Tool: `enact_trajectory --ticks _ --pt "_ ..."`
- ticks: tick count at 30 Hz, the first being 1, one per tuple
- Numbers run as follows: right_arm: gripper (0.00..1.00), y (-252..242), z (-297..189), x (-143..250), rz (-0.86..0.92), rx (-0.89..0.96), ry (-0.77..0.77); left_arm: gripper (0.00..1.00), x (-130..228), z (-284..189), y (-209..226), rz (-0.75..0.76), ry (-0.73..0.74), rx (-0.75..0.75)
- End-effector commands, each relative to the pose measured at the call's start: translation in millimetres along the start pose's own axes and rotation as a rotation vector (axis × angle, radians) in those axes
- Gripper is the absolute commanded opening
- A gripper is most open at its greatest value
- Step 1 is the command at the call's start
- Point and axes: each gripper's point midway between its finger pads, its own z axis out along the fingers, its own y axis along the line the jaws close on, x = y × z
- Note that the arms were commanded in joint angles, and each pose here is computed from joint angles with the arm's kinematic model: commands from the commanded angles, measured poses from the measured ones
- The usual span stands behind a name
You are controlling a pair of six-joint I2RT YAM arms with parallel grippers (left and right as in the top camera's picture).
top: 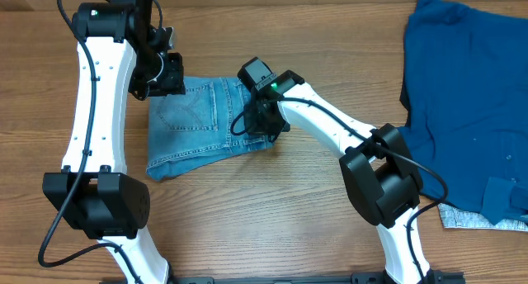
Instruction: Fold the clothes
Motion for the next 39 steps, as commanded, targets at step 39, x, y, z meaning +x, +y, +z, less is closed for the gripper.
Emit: enact_trajectory --ticks 39 --pt "0.38 91 -58 -22 -0.493 -0.228 -0.125 0.79 -16 -34 89 -0.260 -0.145 -0.204"
